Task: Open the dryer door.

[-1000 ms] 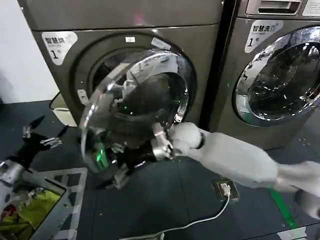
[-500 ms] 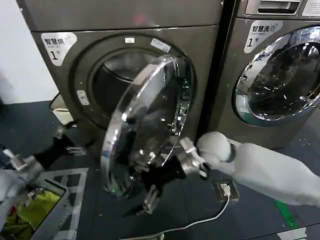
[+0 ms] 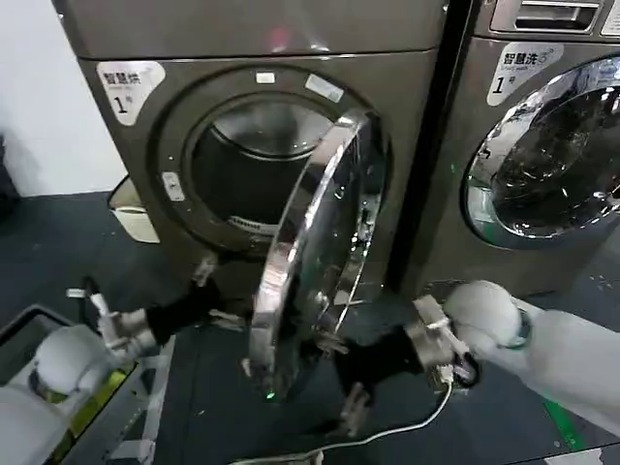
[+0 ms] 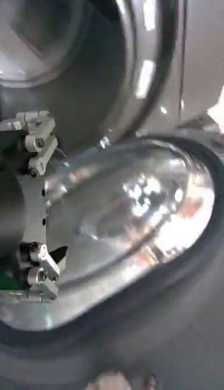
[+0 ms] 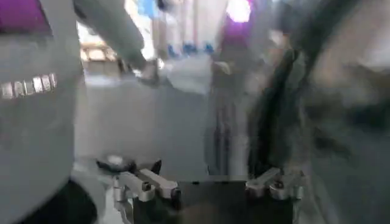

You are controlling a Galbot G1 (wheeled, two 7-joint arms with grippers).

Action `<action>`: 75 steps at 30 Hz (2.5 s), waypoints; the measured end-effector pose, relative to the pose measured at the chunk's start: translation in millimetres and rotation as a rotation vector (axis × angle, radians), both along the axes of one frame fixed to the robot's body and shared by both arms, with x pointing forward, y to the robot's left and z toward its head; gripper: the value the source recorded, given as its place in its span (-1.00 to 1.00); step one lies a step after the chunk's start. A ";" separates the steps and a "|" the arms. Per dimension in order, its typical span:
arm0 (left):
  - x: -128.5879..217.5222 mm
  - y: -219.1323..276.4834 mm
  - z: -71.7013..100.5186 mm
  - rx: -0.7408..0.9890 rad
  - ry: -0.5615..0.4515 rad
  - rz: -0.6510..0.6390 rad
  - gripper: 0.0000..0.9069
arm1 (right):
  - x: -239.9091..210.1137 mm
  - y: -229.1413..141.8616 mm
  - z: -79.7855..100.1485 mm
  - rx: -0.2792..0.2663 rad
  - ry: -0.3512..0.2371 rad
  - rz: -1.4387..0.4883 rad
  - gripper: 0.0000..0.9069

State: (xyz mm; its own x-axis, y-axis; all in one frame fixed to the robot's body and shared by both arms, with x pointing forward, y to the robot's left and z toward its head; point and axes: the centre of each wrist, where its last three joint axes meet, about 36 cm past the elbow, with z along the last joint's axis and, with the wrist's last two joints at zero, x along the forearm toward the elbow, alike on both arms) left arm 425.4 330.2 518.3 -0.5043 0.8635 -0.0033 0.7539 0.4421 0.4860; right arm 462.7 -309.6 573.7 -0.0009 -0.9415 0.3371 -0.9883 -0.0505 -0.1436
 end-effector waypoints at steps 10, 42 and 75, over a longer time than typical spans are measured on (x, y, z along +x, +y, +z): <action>-8.7 -43.1 4.8 -0.016 -0.049 -0.099 1.00 | 30.2 -165.0 12.1 -0.216 -0.150 -0.491 1.00; -10.8 -167.4 -4.4 -0.170 -0.046 -0.156 1.00 | -205.1 -475.5 -89.1 -0.641 -0.013 -1.662 1.00; 39.0 -315.4 -28.5 -0.284 -0.137 -0.102 1.00 | -414.6 -366.8 6.1 -0.467 -0.306 -1.902 1.00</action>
State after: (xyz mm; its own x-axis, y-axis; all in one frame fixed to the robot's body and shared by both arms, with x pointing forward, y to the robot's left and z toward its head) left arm 464.4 14.9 489.9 -0.3939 0.8642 -0.3130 0.7375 0.5005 0.4535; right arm 48.1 -676.4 579.8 -0.8165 0.4885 0.3077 0.2461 0.7766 -0.5799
